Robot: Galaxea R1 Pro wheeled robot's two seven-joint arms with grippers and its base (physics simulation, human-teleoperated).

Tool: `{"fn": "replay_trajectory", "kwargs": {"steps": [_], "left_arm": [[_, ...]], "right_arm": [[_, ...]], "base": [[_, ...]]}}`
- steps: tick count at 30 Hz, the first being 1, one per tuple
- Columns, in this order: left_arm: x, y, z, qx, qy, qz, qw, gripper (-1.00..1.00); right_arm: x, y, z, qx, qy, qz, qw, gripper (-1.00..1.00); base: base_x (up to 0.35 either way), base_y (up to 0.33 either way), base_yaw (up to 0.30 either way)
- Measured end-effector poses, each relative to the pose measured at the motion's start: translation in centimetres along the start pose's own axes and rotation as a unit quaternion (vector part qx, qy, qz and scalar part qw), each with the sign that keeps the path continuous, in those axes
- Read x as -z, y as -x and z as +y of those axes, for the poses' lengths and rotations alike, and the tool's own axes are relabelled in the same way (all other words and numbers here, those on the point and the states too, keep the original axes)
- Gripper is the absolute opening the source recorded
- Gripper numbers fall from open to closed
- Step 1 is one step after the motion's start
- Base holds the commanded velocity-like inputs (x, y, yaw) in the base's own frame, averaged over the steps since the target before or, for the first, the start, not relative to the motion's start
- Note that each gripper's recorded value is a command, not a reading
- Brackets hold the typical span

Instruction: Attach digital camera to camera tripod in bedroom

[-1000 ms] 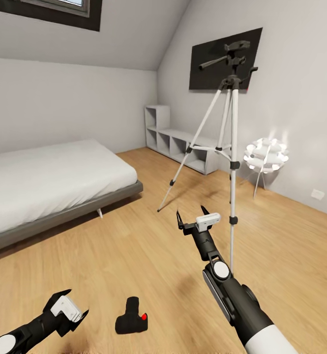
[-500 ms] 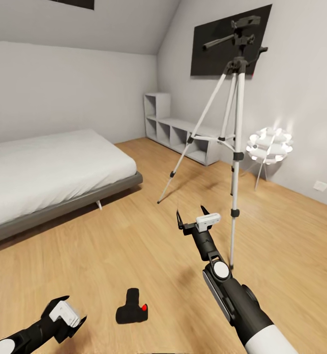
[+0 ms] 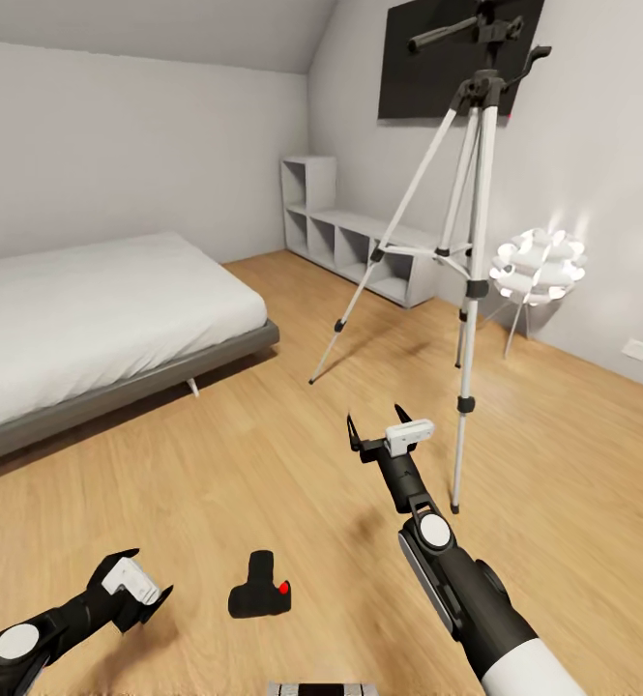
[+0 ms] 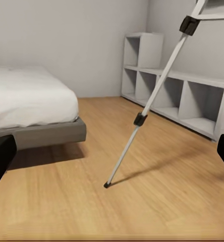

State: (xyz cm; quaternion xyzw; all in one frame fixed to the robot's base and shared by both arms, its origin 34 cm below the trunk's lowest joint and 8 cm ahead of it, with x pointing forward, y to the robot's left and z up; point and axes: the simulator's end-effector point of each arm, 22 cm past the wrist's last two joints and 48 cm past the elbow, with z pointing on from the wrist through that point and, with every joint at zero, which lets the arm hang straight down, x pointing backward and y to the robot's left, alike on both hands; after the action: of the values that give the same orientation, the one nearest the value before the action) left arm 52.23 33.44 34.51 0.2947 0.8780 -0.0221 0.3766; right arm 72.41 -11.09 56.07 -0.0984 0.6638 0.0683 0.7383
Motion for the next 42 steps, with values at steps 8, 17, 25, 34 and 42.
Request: {"fn": "replay_trajectory", "kwargs": {"steps": [8,17,25,34,42], "left_arm": [[-2.0,1.3,1.3,0.000,-0.018,-0.003,0.9998,1.00],[-4.5,-0.6,2.3,0.020,-0.024,0.023,0.9992,1.00],[-5.7,-3.6,1.4,0.034,-0.036,0.049,0.9976,1.00],[-6.5,-5.1,0.6,0.038,-0.045,0.060,0.9964,1.00],[-7.2,-6.6,-0.2,0.042,-0.054,0.074,0.9949,1.00]], "right_arm": [[0.1,-2.2,0.1,-0.004,0.001,0.016,0.9999,1.00],[0.2,-4.7,0.2,-0.008,0.001,0.034,0.9994,1.00],[0.4,-6.9,0.3,-0.012,0.002,0.050,0.9987,1.00],[0.7,-9.3,0.6,-0.016,0.003,0.067,0.9976,1.00],[1.1,-11.4,0.6,-0.020,0.003,0.083,0.9964,1.00]], "base": [[0.000,0.000,0.000],[0.000,0.000,0.000],[0.000,0.000,0.000],[0.000,0.000,0.000],[0.000,0.000,0.000]]}}
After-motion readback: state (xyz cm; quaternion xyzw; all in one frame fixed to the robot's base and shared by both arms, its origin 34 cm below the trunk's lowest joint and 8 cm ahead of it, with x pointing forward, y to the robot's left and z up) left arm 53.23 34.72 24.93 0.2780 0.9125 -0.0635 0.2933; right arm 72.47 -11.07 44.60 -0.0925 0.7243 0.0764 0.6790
